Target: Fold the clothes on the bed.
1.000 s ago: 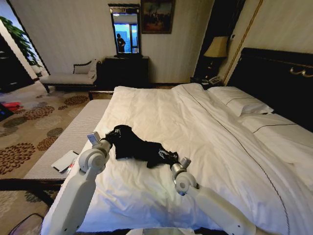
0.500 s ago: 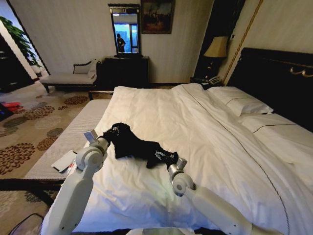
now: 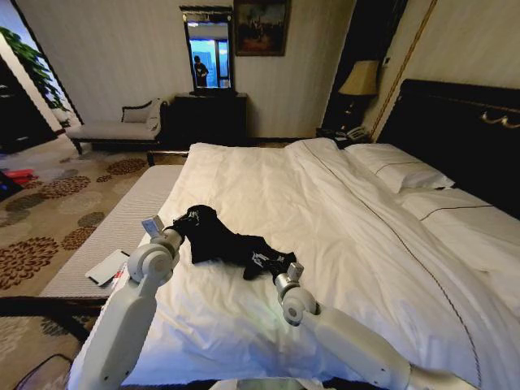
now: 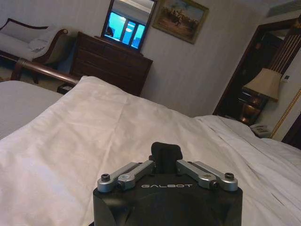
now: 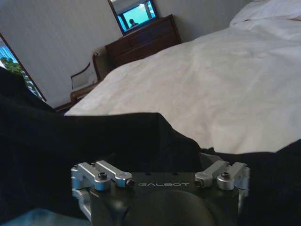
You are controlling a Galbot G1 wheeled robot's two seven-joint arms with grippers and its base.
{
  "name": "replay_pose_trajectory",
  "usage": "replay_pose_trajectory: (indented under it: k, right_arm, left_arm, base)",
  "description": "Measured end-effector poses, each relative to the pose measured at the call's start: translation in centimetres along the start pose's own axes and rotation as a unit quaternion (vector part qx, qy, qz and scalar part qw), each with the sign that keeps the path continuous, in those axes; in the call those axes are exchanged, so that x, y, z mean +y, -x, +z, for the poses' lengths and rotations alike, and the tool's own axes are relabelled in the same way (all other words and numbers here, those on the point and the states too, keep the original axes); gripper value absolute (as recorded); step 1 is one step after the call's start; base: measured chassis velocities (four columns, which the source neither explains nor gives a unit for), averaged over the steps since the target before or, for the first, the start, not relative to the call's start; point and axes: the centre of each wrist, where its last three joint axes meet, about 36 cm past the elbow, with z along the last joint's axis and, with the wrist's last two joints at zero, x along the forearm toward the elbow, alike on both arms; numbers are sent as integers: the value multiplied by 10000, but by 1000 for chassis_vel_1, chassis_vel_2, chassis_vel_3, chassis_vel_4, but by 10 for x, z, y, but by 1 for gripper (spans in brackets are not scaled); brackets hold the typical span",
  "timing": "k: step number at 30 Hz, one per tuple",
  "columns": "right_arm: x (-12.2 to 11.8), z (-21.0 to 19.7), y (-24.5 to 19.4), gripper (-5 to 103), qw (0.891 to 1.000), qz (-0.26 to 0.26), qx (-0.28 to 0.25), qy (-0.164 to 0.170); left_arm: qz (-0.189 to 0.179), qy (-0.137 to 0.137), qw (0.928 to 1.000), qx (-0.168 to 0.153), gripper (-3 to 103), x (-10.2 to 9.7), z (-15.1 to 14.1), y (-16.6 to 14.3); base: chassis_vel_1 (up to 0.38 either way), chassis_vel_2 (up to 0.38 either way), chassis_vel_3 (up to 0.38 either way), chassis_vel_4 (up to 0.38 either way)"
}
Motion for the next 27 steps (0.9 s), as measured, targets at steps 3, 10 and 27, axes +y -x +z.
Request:
replay_pose_trajectory:
  k: [3, 10, 27]
  right_arm:
    - [-1, 3, 0, 89, 10000, 24, 27, -21]
    - [0, 4, -1, 73, 10000, -37, 7, 4]
    - [-1, 8, -10, 7, 9992, -316, -144, 187]
  left_arm:
    - [0, -5, 10000, -3, 1, 0, 0, 0]
    - [-4, -13, 10000, -5, 1, 0, -1, 2]
    - [-40, -5, 10000, -23, 1, 2, -2, 2]
  base:
    - [0, 0, 0, 0]
    - [0, 0, 0, 0]
    - [0, 0, 0, 0]
